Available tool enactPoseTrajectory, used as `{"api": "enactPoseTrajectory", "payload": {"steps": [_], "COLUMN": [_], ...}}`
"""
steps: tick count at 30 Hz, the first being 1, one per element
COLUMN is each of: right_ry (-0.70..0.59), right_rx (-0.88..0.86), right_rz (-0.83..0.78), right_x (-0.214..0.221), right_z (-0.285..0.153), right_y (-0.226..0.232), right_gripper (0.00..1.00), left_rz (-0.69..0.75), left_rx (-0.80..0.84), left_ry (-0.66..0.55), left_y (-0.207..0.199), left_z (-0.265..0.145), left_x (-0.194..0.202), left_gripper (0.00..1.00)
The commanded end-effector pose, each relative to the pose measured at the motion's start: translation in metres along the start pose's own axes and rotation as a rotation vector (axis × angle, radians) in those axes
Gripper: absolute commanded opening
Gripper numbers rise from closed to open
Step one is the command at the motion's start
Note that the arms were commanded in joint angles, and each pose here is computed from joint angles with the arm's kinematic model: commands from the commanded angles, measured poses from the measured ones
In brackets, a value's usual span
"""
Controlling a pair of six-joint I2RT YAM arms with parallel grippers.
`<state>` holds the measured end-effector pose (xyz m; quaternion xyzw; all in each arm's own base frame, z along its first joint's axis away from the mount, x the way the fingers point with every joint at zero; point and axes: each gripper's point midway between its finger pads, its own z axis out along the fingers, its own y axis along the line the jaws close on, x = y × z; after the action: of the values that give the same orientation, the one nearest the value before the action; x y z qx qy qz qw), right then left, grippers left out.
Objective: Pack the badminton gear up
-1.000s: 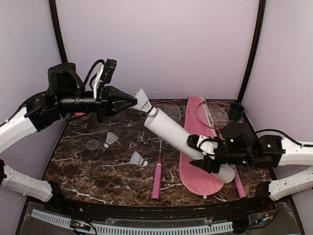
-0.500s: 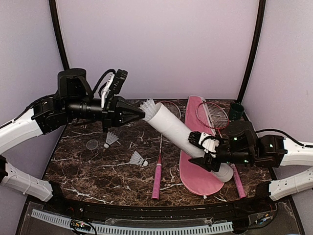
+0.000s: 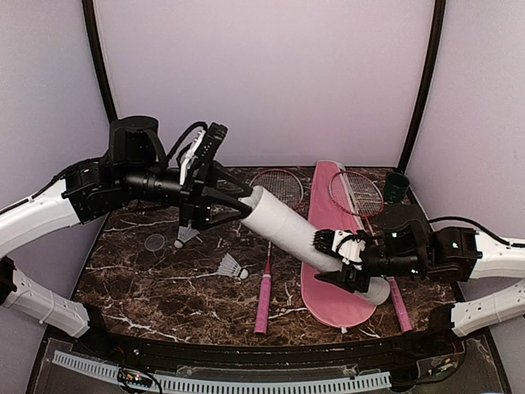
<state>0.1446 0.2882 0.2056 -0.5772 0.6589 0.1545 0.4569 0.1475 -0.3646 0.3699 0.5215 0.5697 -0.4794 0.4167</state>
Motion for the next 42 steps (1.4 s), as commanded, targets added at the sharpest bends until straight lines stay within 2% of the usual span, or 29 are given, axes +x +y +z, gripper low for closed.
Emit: {"api": "enactPoseTrajectory", "payload": {"steps": [1, 4, 10, 15, 23, 29, 32, 35, 38, 42], "right_ry": [-0.086, -0.083, -0.075, -0.08, -0.044, -0.064, -0.085, -0.08, -0.066, -0.053], "right_rx": [0.057, 0.061, 0.049, 0.045, 0.02, 0.026, 0.031, 0.037, 0.035, 0.034], "right_rz": [0.038, 0.037, 0.037, 0.037, 0.03, 0.031, 0.032, 0.032, 0.038, 0.039], "right_x": [-0.023, -0.022, -0.021, -0.023, -0.017, -0.022, -0.026, -0.024, -0.021, -0.016], "right_z": [-0.009, -0.01, -0.008, -0.008, 0.0, -0.002, -0.004, -0.004, -0.004, -0.003], "right_y": [-0.015, -0.015, -0.013, -0.013, -0.008, -0.009, -0.011, -0.011, -0.011, -0.01], "right_gripper": [0.3, 0.3, 0.3, 0.3, 0.3, 0.29, 0.29, 0.29, 0.29, 0.29], "left_rz": [0.063, 0.096, 0.089, 0.071, 0.121, 0.095, 0.078, 0.104, 0.105, 0.045], "left_rx": [0.009, 0.003, 0.02, 0.046, 0.066, 0.145, 0.182, 0.133, 0.073, -0.036], "left_ry": [0.032, 0.06, 0.139, 0.182, 0.256, 0.318, 0.314, 0.285, 0.22, 0.066], "left_y": [-0.018, -0.024, -0.029, -0.028, -0.031, -0.039, -0.043, -0.039, -0.031, -0.004], "left_z": [-0.019, -0.028, -0.032, -0.018, 0.016, 0.035, 0.042, 0.035, 0.012, -0.035], "left_x": [-0.008, -0.008, 0.004, 0.018, 0.026, 0.049, 0.054, 0.044, 0.026, 0.002], "left_gripper": [0.62, 0.67, 0.7, 0.71, 0.71, 0.71, 0.71, 0.72, 0.72, 0.72]}}
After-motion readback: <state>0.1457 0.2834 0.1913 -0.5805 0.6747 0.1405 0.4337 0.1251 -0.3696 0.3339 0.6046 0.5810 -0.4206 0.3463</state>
